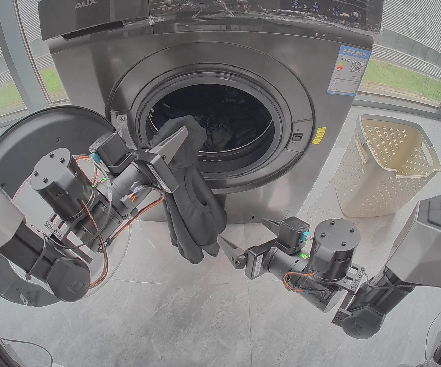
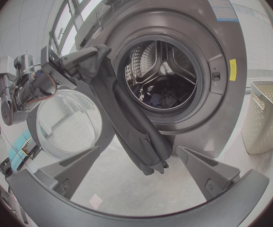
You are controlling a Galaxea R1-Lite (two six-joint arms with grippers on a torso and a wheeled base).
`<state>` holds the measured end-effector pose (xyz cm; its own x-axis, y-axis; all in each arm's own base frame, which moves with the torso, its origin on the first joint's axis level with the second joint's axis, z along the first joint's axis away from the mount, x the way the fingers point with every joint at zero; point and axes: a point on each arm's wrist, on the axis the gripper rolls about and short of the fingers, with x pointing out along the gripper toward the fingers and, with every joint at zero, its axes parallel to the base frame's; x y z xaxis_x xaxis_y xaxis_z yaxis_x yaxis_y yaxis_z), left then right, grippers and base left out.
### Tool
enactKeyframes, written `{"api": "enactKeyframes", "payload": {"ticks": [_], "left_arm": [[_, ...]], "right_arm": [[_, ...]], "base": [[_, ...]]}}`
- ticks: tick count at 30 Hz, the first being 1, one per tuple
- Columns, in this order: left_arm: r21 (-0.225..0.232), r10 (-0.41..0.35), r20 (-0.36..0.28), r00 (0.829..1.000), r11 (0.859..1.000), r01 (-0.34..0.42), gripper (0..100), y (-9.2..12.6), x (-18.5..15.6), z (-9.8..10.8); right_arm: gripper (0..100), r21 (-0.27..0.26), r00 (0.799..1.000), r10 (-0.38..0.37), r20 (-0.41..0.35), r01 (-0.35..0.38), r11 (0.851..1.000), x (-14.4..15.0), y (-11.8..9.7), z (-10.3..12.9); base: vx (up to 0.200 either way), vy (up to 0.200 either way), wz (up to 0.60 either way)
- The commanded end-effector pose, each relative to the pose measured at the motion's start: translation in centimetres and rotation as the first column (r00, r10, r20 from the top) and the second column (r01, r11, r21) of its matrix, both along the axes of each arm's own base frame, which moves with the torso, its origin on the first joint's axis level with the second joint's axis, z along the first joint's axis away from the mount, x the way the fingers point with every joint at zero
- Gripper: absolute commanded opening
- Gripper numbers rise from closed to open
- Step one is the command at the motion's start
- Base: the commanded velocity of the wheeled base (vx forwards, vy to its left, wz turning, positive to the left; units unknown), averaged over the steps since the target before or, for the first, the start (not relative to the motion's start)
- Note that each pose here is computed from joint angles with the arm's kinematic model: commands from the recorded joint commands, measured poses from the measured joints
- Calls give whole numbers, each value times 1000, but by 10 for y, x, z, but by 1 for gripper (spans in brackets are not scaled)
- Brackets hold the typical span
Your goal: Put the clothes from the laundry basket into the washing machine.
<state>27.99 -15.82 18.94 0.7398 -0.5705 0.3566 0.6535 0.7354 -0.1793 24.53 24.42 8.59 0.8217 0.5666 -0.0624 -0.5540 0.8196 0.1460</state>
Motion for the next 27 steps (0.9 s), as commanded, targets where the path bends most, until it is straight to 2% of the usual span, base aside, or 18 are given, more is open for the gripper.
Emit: {"api": "enactKeyframes", "payload": {"ticks": [1, 8, 12, 14, 17, 19, 27], "left_arm": [[-4, 0, 10, 1000, 1000, 0, 0, 0, -1, 2], [-5, 1, 9, 1000, 1000, -1, 0, 0, -1, 2], [-5, 3, 11, 1000, 1000, -3, 0, 0, -1, 2], [-7, 3, 14, 1000, 1000, -3, 0, 0, -1, 3], [-9, 2, 18, 1000, 1000, -2, 0, 0, -2, 4], [-27, 3, 41, 999, 1000, -1, 0, 0, -5, 13], [-49, 26, 55, 998, 999, -23, 0, -2, -4, 19]], "right_arm": [[100, -21, 1000, -12, -21, 12, 1000, 5, -1, -11], [100, -35, 999, 0, -35, -1, 999, 3, 3, -17], [100, -50, 999, 4, -50, -6, 999, 4, 6, -27], [100, -54, 998, 17, -61, -20, 998, 6, 14, -38], [100, -47, 998, 31, -55, -33, 998, 10, 21, -43], [100, -29, 998, 48, -42, -49, 998, 20, 31, -49], [100, -15, 998, 58, -25, -58, 998, 40, 44, -64]], "base": [[0, 0, 0], [0, 0, 0], [0, 0, 0], [0, 0, 0], [0, 0, 0], [0, 0, 0], [0, 0, 0]]}}
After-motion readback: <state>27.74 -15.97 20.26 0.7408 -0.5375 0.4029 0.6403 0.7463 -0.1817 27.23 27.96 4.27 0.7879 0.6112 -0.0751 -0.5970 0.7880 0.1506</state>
